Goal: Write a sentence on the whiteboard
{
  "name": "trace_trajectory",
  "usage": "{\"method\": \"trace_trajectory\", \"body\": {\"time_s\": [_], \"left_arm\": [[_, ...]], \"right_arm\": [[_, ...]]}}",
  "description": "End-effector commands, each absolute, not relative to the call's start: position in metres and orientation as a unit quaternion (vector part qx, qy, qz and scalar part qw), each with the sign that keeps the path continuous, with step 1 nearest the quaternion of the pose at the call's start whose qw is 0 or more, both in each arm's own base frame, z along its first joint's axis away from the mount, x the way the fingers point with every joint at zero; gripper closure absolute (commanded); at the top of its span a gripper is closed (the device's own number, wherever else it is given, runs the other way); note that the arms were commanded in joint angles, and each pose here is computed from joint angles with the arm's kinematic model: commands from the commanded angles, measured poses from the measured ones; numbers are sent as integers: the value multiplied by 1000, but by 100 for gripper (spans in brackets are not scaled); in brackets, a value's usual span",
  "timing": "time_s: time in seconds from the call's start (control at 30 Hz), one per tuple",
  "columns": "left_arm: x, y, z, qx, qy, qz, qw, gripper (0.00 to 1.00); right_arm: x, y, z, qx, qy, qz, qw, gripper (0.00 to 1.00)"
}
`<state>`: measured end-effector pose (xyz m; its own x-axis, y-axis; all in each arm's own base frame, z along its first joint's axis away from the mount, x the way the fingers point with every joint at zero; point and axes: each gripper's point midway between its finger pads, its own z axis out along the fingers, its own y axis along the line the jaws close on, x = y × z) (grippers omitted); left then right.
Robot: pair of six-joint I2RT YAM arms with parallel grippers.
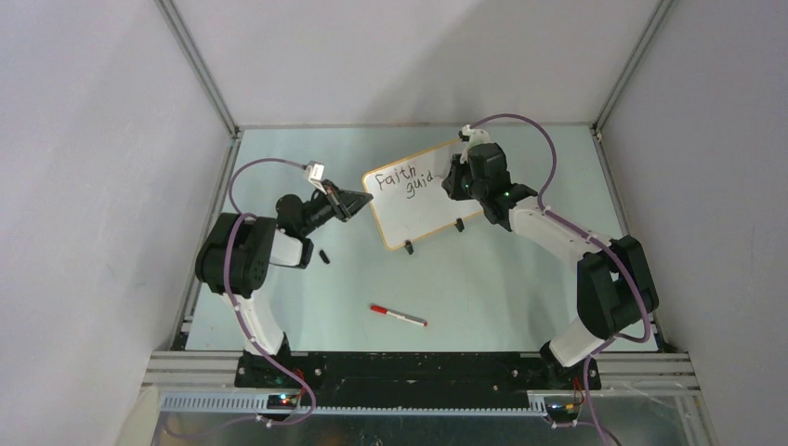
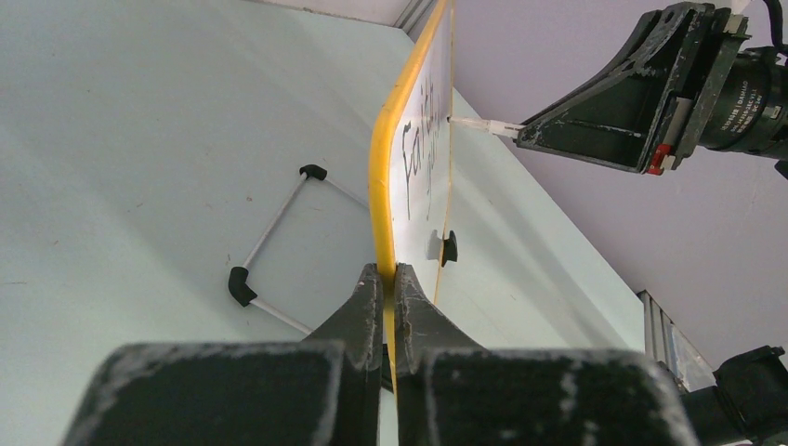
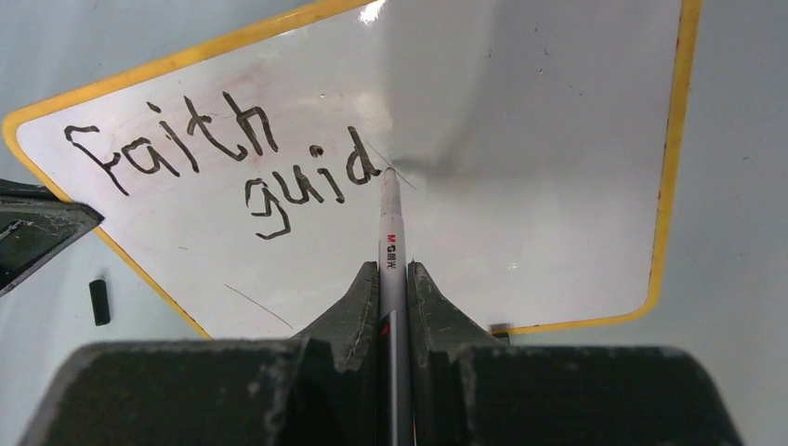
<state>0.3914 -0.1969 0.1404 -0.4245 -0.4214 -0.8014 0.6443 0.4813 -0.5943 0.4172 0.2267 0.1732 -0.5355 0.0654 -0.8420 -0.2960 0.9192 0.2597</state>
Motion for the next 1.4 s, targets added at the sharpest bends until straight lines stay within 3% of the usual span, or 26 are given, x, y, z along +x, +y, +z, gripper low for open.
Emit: {"method": "trace_trajectory", "body": {"time_s": [0.0,1.37], "left_arm": [[391,-198,146,109,670,-489,547,100],[391,-198,145,109,671,-489,547,100]], "right_arm": [[429,229,193,-59,845,190,497,100],[439,223,188,-43,855,167,489,100]]}}
